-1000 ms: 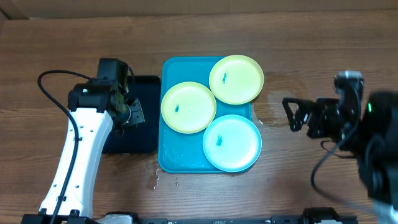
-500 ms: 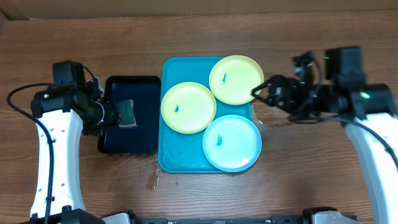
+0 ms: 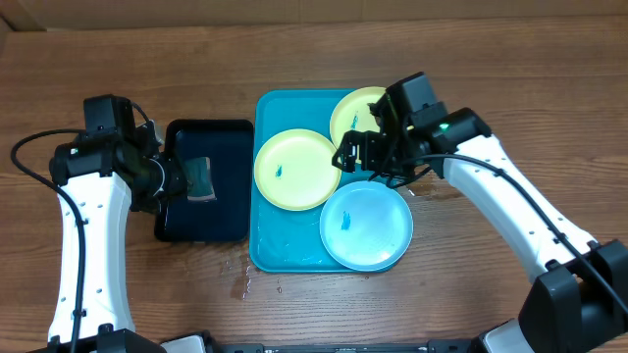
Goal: Clean dirty plates on tray and stack at the side
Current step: 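Move the right gripper onto the rim of the top yellow plate, then lower the left gripper and grasp the grey-green sponge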
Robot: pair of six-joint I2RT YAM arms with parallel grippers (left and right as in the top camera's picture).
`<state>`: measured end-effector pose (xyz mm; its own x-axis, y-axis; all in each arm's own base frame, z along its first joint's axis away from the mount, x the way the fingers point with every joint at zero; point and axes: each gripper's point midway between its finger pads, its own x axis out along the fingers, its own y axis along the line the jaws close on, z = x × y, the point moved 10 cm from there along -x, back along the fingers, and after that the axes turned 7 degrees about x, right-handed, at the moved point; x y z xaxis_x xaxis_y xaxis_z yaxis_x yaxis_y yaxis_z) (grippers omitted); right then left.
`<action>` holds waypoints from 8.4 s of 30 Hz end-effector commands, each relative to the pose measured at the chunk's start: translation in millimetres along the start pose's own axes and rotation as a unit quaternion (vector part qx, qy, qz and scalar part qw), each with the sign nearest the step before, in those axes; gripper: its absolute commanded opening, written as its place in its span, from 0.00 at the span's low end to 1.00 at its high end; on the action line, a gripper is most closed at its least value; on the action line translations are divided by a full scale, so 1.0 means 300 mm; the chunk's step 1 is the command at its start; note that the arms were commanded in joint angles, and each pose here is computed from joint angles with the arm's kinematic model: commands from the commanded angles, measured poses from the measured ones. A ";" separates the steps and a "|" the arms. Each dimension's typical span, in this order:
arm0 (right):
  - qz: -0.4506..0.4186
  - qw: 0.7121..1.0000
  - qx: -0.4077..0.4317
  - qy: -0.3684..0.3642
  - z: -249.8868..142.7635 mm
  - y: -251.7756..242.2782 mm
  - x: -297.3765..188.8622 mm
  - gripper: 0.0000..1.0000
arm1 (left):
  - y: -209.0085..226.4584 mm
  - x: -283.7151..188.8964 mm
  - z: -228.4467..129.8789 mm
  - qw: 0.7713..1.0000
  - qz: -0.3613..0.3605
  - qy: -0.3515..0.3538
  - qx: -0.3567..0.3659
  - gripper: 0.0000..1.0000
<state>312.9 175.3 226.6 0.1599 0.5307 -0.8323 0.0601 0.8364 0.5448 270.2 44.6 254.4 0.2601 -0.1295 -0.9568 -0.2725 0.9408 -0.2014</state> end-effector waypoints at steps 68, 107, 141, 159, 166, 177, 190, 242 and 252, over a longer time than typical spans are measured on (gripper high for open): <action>-0.133 0.986 -0.011 -0.101 0.074 -0.023 0.386 0.13 | -0.007 0.060 -0.015 1.000 0.001 0.004 0.003 0.33; -0.137 0.986 -0.010 -0.096 0.056 -0.024 0.359 0.19 | -0.007 0.060 -0.017 1.000 0.001 0.006 0.003 0.33; -0.140 0.988 -0.007 -0.067 0.036 -0.046 0.413 0.14 | -0.007 0.060 -0.019 1.000 0.001 0.008 0.003 0.33; -0.146 0.987 -0.006 -0.063 0.036 -0.058 0.432 0.04 | -0.007 0.060 -0.018 1.000 0.001 0.006 0.003 0.33; -0.147 0.987 -0.006 -0.062 0.034 -0.059 0.431 0.04 | -0.002 0.063 0.009 1.000 0.014 -0.023 0.013 0.13; -0.144 0.987 -0.007 -0.065 0.037 -0.057 0.432 0.04 | 0.031 0.168 0.038 0.998 0.056 0.017 0.001 0.11; -0.145 0.987 -0.007 -0.065 0.037 -0.057 0.432 0.04 | 0.048 0.409 0.129 0.995 0.030 0.042 0.090 0.17; -0.158 0.986 -0.001 -0.050 0.023 -0.071 0.429 0.04 | -0.049 0.314 0.143 0.990 -0.051 -0.029 0.127 0.04; -0.160 0.986 0.005 -0.048 0.021 -0.073 0.428 0.04 | -0.093 0.046 0.087 0.979 -0.068 -0.125 0.148 0.04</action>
<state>340.7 224.0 113.4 0.2447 0.2343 -0.9409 0.1263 0.9544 0.2705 312.7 29.0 230.7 0.4573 -0.1883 -0.8692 0.0108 0.9784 -0.2062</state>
